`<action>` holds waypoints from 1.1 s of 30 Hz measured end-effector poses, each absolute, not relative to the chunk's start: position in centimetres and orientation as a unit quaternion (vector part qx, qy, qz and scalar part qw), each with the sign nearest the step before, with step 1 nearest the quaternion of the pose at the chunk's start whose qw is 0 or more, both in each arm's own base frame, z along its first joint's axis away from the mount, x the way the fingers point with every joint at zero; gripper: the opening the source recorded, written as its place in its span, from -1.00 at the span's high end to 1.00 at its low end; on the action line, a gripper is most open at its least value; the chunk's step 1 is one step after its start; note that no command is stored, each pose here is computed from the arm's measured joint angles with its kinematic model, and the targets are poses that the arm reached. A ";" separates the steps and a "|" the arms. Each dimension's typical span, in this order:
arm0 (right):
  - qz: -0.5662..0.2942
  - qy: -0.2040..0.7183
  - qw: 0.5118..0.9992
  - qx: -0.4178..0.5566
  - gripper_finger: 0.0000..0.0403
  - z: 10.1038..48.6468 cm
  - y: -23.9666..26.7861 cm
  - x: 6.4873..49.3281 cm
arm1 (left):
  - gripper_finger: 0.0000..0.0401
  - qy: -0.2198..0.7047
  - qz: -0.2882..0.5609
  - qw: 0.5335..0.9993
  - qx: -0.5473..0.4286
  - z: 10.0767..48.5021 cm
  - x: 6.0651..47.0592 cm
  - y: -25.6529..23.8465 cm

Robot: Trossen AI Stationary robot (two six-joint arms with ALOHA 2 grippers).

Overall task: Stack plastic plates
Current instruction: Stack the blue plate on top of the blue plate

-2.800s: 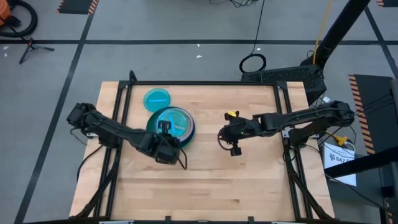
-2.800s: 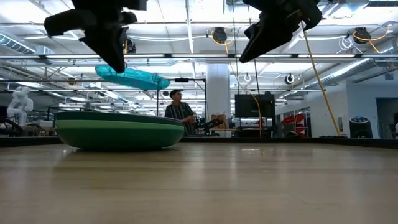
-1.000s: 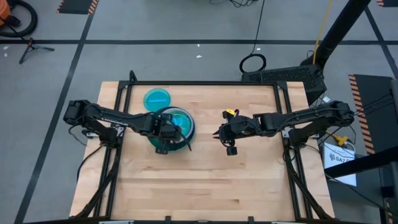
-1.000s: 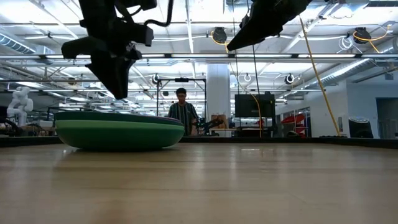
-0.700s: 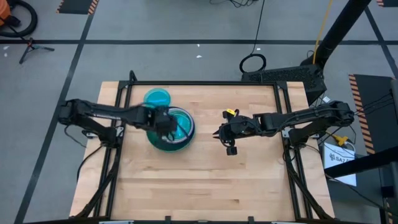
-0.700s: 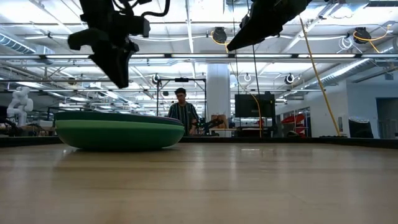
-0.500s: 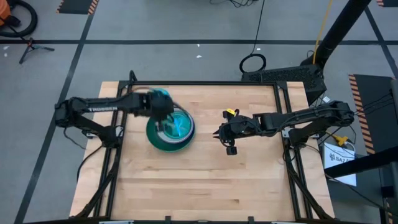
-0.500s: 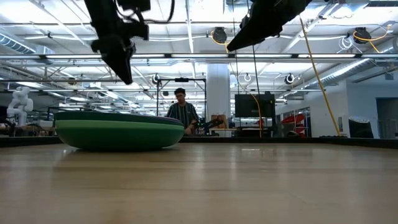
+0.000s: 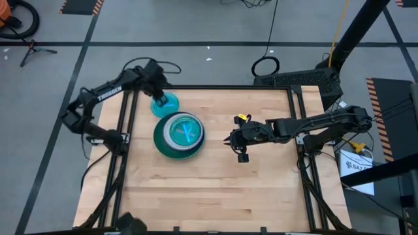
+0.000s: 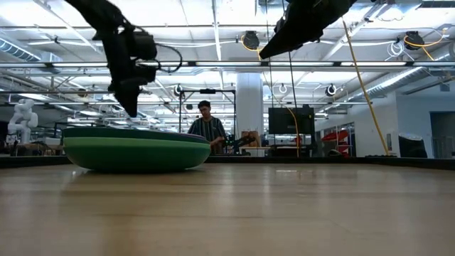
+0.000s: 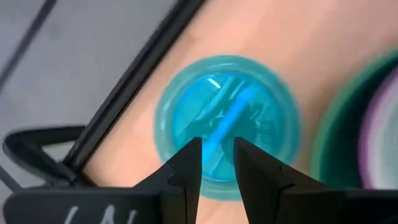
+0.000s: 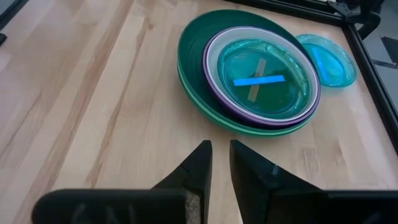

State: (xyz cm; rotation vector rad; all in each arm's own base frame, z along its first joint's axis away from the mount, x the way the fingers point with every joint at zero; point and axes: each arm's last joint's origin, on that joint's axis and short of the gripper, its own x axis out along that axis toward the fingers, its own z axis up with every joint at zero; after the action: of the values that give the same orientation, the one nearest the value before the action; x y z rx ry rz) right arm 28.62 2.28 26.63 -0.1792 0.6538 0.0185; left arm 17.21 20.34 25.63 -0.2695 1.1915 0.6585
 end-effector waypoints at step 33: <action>-0.004 0.320 0.944 -0.077 0.75 26.7 1.5 28.7 | 0.01 0.565 0.331 0.718 -0.234 17.8 15.3 27.7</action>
State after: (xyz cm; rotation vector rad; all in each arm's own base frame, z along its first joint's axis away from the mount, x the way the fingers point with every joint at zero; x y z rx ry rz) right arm 28.69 1.54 26.66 -0.1567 0.6523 -0.0081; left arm 15.31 27.68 17.77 -0.5178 1.2497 0.7330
